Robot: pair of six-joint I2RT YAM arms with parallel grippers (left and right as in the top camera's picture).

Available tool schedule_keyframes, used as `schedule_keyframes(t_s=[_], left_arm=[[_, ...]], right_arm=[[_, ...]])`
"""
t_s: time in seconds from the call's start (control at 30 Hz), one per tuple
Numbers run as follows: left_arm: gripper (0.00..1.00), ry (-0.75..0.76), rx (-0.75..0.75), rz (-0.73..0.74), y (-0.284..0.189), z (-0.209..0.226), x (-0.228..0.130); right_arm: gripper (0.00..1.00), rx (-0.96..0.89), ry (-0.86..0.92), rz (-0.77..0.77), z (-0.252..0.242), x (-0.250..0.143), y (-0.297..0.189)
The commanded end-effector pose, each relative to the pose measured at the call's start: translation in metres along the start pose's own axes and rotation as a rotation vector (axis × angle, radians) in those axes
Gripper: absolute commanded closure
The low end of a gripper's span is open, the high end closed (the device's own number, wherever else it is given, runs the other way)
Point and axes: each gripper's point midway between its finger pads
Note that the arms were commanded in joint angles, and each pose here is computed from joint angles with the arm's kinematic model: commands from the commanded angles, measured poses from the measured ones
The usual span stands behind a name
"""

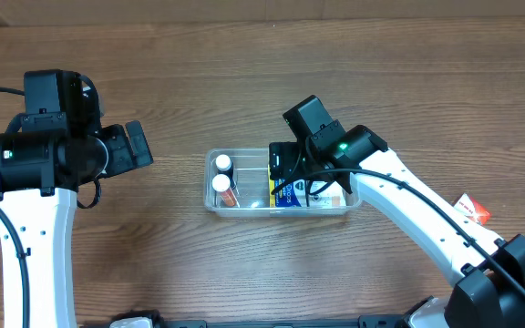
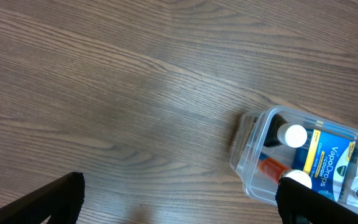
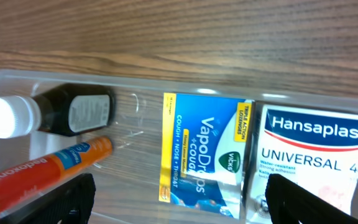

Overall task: Pack container
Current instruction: 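Insert the VapoDrops box upright into the container middle, release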

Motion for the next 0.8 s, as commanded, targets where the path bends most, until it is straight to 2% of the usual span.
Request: schedule_keyframes(t_s=[0.0, 0.13, 0.27, 0.33, 0.4, 0.43, 0.5, 0.53, 0.6, 0.63, 0.67, 0.77], left_arm=[[0.00, 0.019, 0.004, 0.009, 0.003, 0.001, 0.000], [0.00, 0.027, 0.004, 0.010, 0.003, 0.001, 0.000], [0.00, 0.029, 0.004, 0.010, 0.003, 0.001, 0.000], [0.00, 0.029, 0.004, 0.010, 0.003, 0.001, 0.000], [0.00, 0.029, 0.004, 0.008, 0.003, 0.001, 0.000], [0.00, 0.029, 0.004, 0.008, 0.003, 0.001, 0.000], [0.00, 0.029, 0.004, 0.009, 0.003, 0.001, 0.000], [0.00, 0.029, 0.004, 0.009, 0.003, 0.001, 0.000], [0.00, 0.029, 0.004, 0.009, 0.003, 0.001, 0.000], [0.00, 0.029, 0.004, 0.010, 0.003, 0.001, 0.000], [0.00, 0.029, 0.004, 0.009, 0.003, 0.001, 0.000], [0.00, 0.029, 0.003, 0.009, 0.003, 0.001, 0.000]], right_arm=[[0.11, -0.003, -0.009, -0.029, 0.002, 0.006, -0.007], [0.13, -0.136, 0.049, -0.114, -0.035, 0.028, -0.031], [0.11, -0.250, 0.254, -0.188, -0.105, 0.056, -0.081], [0.14, -0.282, 0.408, -0.103, -0.158, 0.045, -0.083], [0.18, -0.252, 0.418, -0.032, -0.171, 0.036, -0.075], [0.22, -0.241, 0.409, 0.006, -0.177, 0.029, -0.068], [0.38, -0.246, 0.401, 0.055, -0.180, 0.017, -0.058], [0.50, -0.249, 0.402, 0.070, -0.181, 0.012, -0.054], [0.84, -0.254, 0.397, 0.089, -0.181, 0.005, -0.049], [0.96, -0.253, 0.391, 0.091, -0.181, 0.005, -0.048], [0.96, -0.250, 0.388, 0.089, -0.181, 0.005, -0.048], [0.96, -0.064, 0.222, 0.106, -0.149, 0.012, -0.042]])
Point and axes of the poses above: each gripper's point midway between its finger pads, its own y axis out along the fingers, its own z axis along the line the jaws close on, x = y × z, and after that the axes turned 1 degree about y, right-handed
